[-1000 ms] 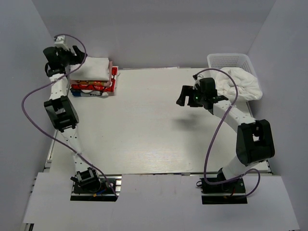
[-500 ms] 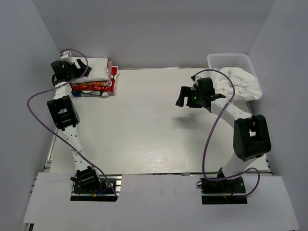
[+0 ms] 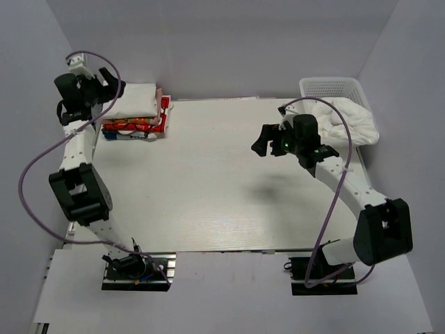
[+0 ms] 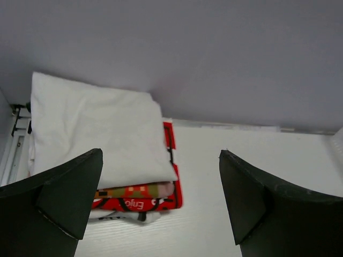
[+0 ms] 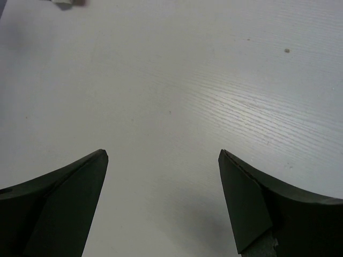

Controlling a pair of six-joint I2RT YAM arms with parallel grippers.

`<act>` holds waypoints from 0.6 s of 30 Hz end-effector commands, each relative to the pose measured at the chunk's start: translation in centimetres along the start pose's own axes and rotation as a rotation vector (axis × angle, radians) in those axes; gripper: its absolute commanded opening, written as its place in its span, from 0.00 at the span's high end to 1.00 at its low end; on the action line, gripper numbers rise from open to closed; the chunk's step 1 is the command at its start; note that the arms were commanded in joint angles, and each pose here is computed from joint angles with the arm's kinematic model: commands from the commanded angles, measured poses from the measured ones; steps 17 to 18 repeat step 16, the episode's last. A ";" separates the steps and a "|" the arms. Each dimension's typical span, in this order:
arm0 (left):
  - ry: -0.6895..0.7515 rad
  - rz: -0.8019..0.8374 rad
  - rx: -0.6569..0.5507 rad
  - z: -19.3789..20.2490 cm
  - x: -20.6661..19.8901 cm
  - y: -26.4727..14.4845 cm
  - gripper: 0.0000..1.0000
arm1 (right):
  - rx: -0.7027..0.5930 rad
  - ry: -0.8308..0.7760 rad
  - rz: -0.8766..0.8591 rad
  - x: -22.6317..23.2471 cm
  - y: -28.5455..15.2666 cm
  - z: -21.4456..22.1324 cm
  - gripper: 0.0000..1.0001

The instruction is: Fold and stack the t-shirts

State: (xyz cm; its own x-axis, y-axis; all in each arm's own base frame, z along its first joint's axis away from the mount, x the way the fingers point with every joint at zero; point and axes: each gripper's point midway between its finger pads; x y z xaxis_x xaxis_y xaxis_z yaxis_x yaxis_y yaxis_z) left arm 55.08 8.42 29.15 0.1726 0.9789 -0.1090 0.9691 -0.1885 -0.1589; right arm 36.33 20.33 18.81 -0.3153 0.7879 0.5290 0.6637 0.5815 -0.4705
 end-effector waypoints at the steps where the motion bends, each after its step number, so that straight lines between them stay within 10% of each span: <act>1: -0.063 -0.105 -0.007 -4.9 -2.3 -6.1 0.00 | -0.076 -0.011 0.003 0.2 -2.2 -0.2 0.10; 10: -0.229 0.264 -0.109 1.3 -19.0 -20.2 0.00 | -0.286 0.140 0.084 -2.4 -7.8 3.2 0.10; 18: -0.166 0.062 -0.098 1.6 -17.3 -24.6 0.00 | -0.349 0.154 0.125 -4.1 -9.6 5.1 0.10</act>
Point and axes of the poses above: each gripper's point midway between its finger pads, its own y axis out along the fingers, its own x axis along the line the jaws close on, z = x × y, and after that the axes turned 12 degrees about y, right-handed
